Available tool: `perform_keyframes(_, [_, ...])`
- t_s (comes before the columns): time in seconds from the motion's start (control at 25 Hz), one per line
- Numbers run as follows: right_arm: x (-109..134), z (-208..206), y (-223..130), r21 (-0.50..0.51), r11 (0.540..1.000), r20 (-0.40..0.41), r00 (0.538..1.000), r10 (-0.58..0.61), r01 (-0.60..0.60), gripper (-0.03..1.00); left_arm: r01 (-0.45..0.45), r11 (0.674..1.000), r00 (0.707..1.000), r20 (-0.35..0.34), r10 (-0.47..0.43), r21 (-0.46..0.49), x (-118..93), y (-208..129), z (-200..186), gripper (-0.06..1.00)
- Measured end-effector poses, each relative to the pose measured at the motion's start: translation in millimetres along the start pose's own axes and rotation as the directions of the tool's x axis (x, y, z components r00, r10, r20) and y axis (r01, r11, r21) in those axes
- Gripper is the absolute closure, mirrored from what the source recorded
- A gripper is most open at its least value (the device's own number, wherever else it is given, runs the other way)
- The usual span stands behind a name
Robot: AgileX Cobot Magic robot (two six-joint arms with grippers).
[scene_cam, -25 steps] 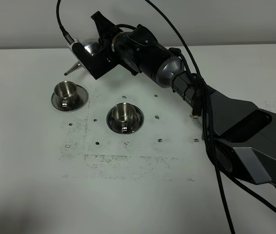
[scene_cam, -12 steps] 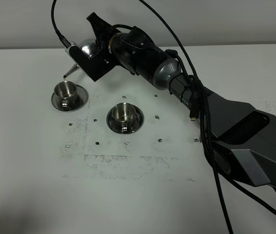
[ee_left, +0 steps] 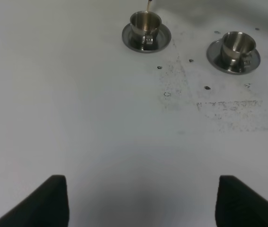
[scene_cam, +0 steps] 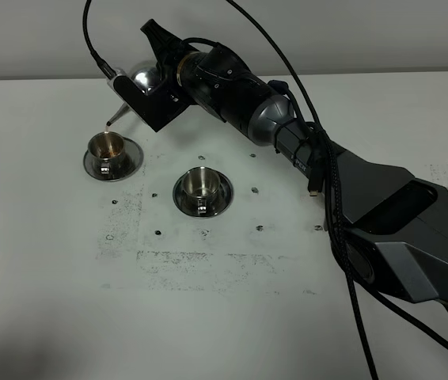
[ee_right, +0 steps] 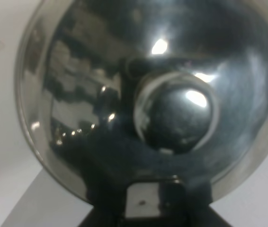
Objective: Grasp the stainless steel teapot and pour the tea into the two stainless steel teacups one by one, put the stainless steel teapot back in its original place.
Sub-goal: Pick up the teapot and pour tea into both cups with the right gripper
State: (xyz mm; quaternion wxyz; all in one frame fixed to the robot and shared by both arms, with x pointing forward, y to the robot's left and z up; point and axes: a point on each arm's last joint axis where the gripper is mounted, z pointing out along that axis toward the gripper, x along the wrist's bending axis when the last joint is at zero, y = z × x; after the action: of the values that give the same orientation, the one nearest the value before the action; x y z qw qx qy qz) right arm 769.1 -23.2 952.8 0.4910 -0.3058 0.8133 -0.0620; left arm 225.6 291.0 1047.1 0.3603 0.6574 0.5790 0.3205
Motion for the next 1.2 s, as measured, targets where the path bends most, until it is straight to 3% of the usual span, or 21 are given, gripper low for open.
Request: perform_keyframes(1.2, [-2.5,-0.9,1.5,0.021,0.996,0.014,0.997,-0.082,0.082,0.79,0.000,1.000,1.000,0.001,0.000,0.000,-0.1,0.0,0.0,0.25])
